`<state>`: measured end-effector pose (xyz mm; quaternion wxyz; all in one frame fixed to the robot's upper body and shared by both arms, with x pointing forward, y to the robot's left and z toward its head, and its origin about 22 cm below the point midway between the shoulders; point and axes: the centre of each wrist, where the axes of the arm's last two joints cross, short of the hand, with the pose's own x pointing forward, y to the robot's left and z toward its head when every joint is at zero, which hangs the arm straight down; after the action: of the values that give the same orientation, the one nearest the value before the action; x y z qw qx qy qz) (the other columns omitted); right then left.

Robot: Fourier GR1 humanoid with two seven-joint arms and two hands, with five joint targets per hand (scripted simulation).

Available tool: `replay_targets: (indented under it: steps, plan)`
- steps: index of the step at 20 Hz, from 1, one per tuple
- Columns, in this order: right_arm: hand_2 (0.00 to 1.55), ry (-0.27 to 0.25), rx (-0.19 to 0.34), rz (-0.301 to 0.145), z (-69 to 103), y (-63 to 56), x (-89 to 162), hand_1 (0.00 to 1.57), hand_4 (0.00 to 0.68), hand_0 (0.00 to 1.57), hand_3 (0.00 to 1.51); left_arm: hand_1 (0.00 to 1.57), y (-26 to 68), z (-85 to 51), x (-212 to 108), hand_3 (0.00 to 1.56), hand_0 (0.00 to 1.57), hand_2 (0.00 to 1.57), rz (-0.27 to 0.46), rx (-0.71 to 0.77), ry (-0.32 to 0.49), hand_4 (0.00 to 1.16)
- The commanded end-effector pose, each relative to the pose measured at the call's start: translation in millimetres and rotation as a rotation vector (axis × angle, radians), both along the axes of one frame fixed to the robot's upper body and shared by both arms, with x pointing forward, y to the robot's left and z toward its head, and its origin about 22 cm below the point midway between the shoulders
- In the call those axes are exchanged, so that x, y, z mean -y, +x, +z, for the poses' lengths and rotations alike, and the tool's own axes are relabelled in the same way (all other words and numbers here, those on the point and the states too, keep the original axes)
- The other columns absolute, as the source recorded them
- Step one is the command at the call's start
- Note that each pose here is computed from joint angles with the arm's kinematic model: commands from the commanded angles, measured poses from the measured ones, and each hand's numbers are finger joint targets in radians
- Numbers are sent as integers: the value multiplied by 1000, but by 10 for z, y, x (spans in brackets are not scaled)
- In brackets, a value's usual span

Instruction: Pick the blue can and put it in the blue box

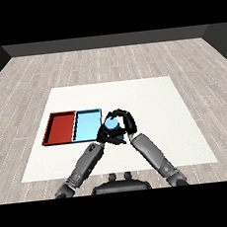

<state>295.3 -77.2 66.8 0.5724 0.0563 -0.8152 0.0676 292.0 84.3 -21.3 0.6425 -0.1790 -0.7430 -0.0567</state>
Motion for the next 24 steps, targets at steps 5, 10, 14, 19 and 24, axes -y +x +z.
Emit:
replay_targets:
  steps: [5,10,14,19,24]
  plan:
    - [1467,62,-29,19,-97,-11,-154,1484,592,1484,1394,0,-14,123,153,0,0,0,34,-62,81,476]
    - [1456,126,-16,45,-134,-134,-115,1473,607,1473,1392,434,-50,-28,248,497,434,622,148,-77,31,571]
    - [1442,154,-23,57,79,-93,-183,1459,626,1459,1395,1571,36,-118,154,1471,1571,1571,121,-102,-100,747]
    - [1442,160,-28,43,38,-33,-163,1440,618,1440,1392,1571,22,-121,271,1497,1571,1571,111,-54,-100,955]
    - [1347,216,-50,68,83,-56,-98,1286,473,1286,1292,1571,48,-147,256,1527,1571,1571,161,30,-113,1095]
